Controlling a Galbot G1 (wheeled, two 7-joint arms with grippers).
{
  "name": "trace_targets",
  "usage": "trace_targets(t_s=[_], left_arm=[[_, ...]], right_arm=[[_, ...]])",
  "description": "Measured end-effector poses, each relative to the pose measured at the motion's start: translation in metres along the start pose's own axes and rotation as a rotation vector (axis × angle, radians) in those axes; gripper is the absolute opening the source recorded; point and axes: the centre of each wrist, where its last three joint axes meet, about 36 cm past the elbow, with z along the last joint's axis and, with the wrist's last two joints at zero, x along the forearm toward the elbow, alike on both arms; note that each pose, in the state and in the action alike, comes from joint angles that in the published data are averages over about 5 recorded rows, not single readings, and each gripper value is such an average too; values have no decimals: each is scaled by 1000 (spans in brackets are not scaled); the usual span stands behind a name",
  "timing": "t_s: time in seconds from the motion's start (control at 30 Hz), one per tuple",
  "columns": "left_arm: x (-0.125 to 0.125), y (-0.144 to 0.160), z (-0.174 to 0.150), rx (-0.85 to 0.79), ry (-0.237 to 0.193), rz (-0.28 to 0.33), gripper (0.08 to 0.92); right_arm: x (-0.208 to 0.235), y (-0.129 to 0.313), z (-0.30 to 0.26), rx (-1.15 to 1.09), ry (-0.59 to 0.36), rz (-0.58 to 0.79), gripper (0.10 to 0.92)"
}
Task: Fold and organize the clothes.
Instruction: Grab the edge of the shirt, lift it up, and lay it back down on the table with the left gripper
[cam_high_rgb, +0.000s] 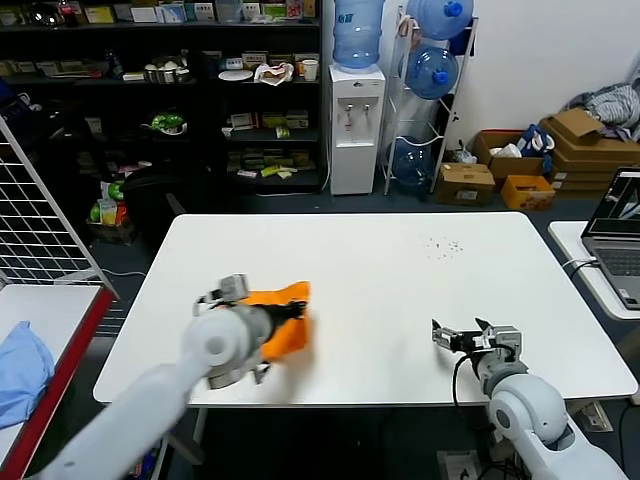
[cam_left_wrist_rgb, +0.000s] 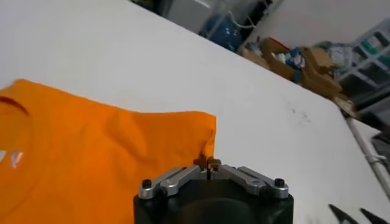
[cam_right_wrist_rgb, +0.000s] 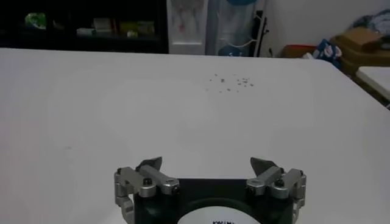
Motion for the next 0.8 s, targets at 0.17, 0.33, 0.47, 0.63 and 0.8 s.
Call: trace_targets(t_s=[0.17,0.33,0.47,0.63,0.8], left_arm=[[-53,-57,13,0,40,54,95],[-81,-100,24,-25,60,81,95],[-93,-125,36,-51,76,92,95],[-104,-148,44,-76,80,100,95],[-112,-165,46,-93,68,106,95]], right_arm=[[4,-3,0,-10,-9,15,921],[12,-6,-4,-13,-23,19,921],[23,-11,-7,-6,-35,21,921],[39,-20,-10,8,-54,36,921],[55,-30,-13,18,-74,56,921]])
